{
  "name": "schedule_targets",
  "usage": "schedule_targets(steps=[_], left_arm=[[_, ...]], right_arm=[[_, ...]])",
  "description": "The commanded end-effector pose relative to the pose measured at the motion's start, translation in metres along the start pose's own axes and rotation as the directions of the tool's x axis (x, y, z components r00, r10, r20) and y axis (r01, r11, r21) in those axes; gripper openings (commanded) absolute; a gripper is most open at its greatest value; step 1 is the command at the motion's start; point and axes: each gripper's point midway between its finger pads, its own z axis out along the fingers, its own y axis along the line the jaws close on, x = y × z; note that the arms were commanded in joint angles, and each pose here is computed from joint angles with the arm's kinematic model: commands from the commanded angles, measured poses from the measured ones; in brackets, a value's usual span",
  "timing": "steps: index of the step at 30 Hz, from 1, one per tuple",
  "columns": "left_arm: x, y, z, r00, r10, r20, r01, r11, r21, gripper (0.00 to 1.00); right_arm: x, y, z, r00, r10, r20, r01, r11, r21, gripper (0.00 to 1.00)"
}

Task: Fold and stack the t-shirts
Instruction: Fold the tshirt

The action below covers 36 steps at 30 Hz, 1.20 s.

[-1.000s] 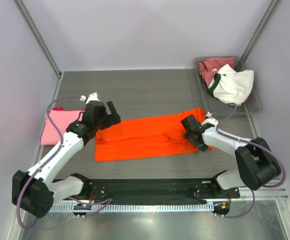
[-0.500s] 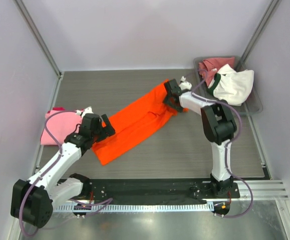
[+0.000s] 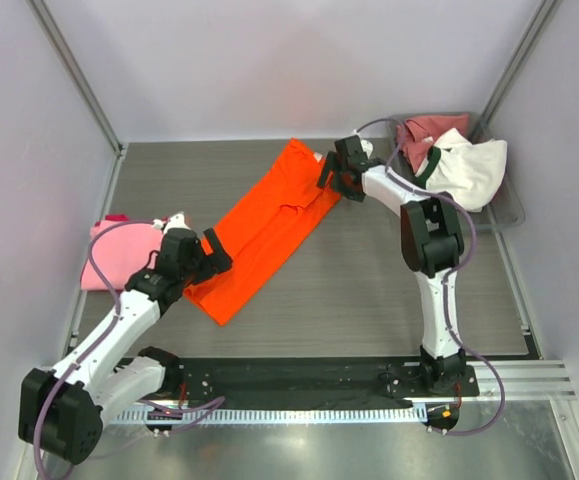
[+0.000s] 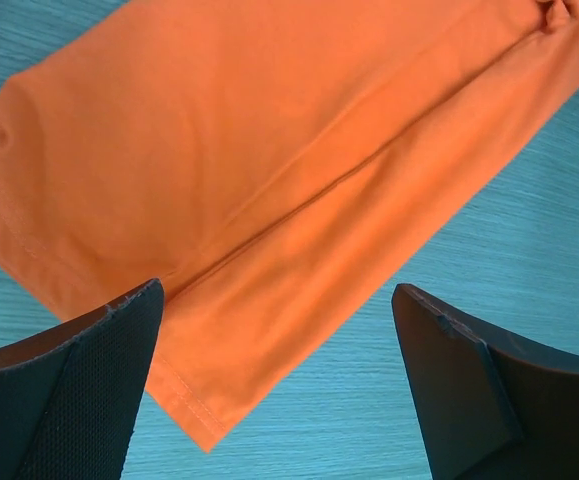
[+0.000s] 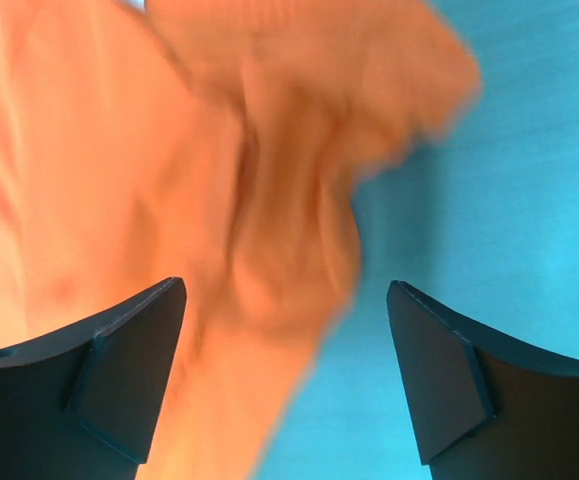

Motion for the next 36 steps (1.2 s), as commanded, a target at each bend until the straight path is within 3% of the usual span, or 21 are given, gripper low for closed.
schedule_targets(steps=[1, 5, 15, 19, 24, 36], left_arm=[[-0.001, -0.012, -0.007, 0.999, 0.041, 0.011, -0.041, 0.998, 0.039, 0.96], [0.003, -0.023, -0.01, 0.996, 0.091, 0.011, -0.091, 0.995, 0.032, 0.97], [0.026, -0.058, -0.015, 0.952, 0.307, -0.005, -0.305, 0.947, 0.098, 0.93], [0.042, -0.076, -0.014, 0.884, 0.467, -0.031, -0.457, 0.876, 0.154, 0.89], [0.066, -0.088, -0.008, 0.815, 0.574, -0.077, -0.56, 0.815, 0.152, 0.8], [0.088, -0.058, 0.032, 0.702, 0.66, -0.268, -0.687, 0.727, -0.01, 0.59]], right_arm=[[-0.027, 0.023, -0.068, 0.995, -0.05, 0.087, 0.061, 0.99, -0.129, 0.94], [-0.015, -0.001, -0.094, 0.992, -0.055, 0.116, 0.067, 0.993, -0.1, 0.99], [0.033, -0.057, -0.134, 0.99, -0.041, 0.132, 0.047, 0.998, -0.037, 1.0], [0.059, -0.075, -0.141, 0.988, -0.004, 0.155, 0.013, 0.998, -0.059, 1.0], [0.069, -0.087, -0.147, 0.978, 0.019, 0.206, -0.003, 0.997, -0.079, 1.0], [0.075, -0.086, -0.151, 0.966, 0.041, 0.254, -0.004, 0.989, -0.147, 1.0]])
